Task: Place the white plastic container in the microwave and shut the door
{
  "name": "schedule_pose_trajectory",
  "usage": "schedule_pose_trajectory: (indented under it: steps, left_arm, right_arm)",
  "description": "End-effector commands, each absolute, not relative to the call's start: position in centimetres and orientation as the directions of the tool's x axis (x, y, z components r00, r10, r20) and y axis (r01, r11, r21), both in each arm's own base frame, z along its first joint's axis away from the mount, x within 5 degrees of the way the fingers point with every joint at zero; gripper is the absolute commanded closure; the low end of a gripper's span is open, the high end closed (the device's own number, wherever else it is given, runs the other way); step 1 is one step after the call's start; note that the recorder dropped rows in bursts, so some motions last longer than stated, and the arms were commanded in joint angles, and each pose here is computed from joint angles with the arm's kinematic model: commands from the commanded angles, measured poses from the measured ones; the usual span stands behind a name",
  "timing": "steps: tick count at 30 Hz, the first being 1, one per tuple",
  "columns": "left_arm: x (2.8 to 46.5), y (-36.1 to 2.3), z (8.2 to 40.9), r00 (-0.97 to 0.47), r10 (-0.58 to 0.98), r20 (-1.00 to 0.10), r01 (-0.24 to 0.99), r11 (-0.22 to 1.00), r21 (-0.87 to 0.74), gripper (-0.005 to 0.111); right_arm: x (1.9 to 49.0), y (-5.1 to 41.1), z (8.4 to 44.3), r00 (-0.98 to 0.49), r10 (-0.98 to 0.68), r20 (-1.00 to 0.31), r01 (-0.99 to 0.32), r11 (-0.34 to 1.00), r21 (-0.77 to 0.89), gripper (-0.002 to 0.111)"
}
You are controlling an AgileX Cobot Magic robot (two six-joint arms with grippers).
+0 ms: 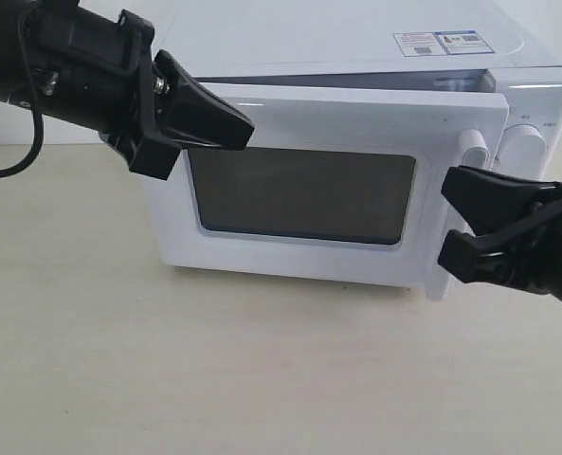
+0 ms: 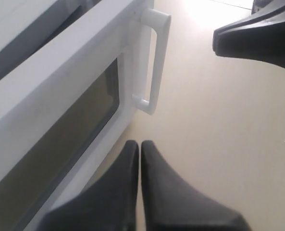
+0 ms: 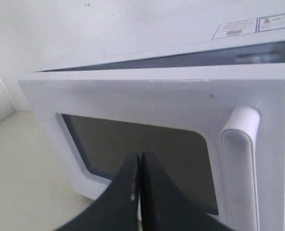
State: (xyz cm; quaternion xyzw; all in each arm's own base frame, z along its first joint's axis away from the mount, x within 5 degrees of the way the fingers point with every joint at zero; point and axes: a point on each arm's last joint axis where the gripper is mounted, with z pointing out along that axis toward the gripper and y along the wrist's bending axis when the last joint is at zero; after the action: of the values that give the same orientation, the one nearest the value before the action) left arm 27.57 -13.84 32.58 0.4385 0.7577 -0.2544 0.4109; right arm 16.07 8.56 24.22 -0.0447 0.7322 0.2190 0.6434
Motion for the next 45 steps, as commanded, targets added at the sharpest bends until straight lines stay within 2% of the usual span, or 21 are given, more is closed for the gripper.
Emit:
schedule_pose_trajectory:
  steps: [1,10,20,25,45]
  left_arm:
    - [27.3,-13.9,33.0,-0.286,0.436,-0.853,0.872,0.487,-0.044,0.103]
    - [27.2,-14.0,33.0,-0.308,0.425,-0.851,0.87,0.488,-0.071,0.103]
    - [27.2,-14.0,33.0,-0.308,0.425,-0.851,0.87,0.488,-0.071,0.103]
    - [27.2,-14.0,33.0,-0.309,0.427,-0.85,0.872,0.484,-0.074,0.103]
    - [27.1,-14.0,32.9,-0.303,0.443,-0.843,0.875,0.48,-0.063,0.103]
  right_arm:
    - [16.1,8.5,24.8,-0.106,0.249,-0.963,-0.356,0.894,0.271,0.108]
    - [18.7,10.1,24.2,-0.128,0.219,-0.967,-0.336,0.908,0.25,0.108]
    - [21.1,10.5,22.8,-0.065,0.257,-0.964,-0.241,0.934,0.265,0.108]
    - [22.4,11.3,22.0,-0.092,0.239,-0.967,-0.227,0.94,0.254,0.108]
    - [26.5,12.7,21.8,-0.067,0.208,-0.976,-0.101,0.972,0.214,0.108]
